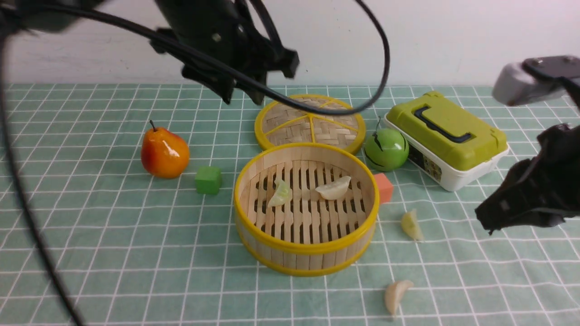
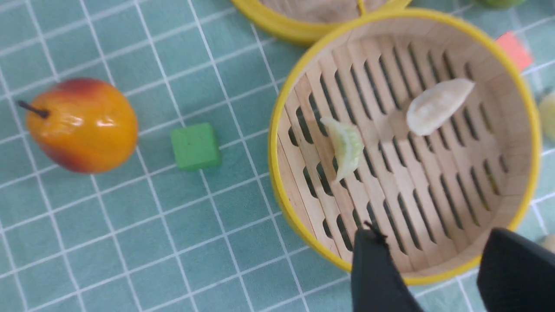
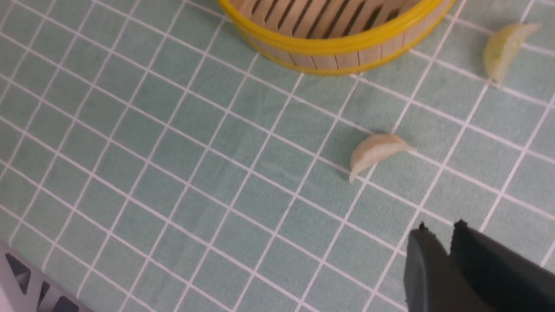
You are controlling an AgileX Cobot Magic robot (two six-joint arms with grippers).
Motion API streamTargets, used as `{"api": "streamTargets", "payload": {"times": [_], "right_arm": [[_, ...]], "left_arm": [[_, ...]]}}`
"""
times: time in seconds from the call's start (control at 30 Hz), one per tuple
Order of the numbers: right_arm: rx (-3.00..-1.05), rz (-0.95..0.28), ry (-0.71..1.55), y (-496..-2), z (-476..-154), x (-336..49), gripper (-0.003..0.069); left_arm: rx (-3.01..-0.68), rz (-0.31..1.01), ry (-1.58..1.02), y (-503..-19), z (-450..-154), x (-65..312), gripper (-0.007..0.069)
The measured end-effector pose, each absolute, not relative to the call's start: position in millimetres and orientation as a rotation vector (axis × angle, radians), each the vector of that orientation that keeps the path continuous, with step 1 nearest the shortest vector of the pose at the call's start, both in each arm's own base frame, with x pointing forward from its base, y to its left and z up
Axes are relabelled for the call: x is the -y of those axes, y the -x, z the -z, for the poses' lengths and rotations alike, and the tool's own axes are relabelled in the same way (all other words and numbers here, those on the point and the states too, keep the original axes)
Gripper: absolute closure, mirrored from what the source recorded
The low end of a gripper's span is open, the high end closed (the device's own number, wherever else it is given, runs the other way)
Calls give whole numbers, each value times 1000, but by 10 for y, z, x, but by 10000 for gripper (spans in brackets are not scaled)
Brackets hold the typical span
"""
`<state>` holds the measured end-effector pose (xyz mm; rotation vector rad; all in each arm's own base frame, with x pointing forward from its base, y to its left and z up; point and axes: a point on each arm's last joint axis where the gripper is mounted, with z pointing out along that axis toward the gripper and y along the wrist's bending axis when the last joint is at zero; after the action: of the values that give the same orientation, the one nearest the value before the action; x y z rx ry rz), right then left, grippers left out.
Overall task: Put the dumplings into the steamer on the table with the blue tablecloth.
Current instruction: 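Reach for and grasp a dumpling lying on the table beside the steamer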
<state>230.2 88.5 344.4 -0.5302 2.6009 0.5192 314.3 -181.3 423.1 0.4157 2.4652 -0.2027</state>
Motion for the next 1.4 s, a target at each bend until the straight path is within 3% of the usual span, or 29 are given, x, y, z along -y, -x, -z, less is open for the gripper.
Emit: {"api": "streamTargets", "payload": {"times": [0.13, 0.2, 0.33, 0.5, 0.57, 0.6, 0.7, 0.83, 0.93, 1.07, 1.23, 1.27, 1.33, 1.4], "right_arm": [[-2715, -489, 506, -2488, -3193, -931, 573], [-2779, -440, 528, -2558, -3038, -1022, 571], [-2840, -361, 577, -2631, -2776, -1332, 561], [-2910, -305, 466, -2754, -2431, -1603, 498], [-2965, -275, 378, -2829, -2248, -1631, 389], [-2975, -272, 365, -2838, -2219, -1636, 389], [-3020, -245, 292, -2914, -2008, -1667, 222], [-3031, -240, 218, -2995, -1817, -1705, 104], [-3024, -248, 157, -3053, -1702, -1734, 74], [-3015, -263, 124, -3087, -1635, -1755, 99], [-3018, -284, 98, -3084, -1636, -1767, 286], [-3029, -280, 110, -3074, -1635, -1764, 379], [-3033, -276, 141, -3069, -1636, -1762, 472], [-3039, -264, 191, -3065, -1657, -1759, 474]], "left_arm": [[-2460, 301, -417, -2596, -4406, 1554, 527], [-2472, 353, -418, -2286, -4291, 1408, 610], [-2409, 417, -400, -1799, -4100, 1141, 639], [-2277, 474, -355, -1299, -3829, 836, 639], [-2196, 516, -314, -1068, -3739, 694, 639], [-2190, 520, -309, -1053, -3735, 684, 639], [-2131, 549, -283, -863, -3685, 567, 639], [-2131, 537, -276, -817, -3667, 528, 639], [-2163, 524, -278, -821, -3639, 528, 639], [-2214, 504, -285, -847, -3595, 543, 639], [-2241, 475, -292, -866, -3562, 542, 639], [-2239, 459, -295, -871, -3561, 534, 639], [-2238, 441, -298, -875, -3559, 524, 639], [-2237, 431, -300, -878, -3559, 518, 639]]}}
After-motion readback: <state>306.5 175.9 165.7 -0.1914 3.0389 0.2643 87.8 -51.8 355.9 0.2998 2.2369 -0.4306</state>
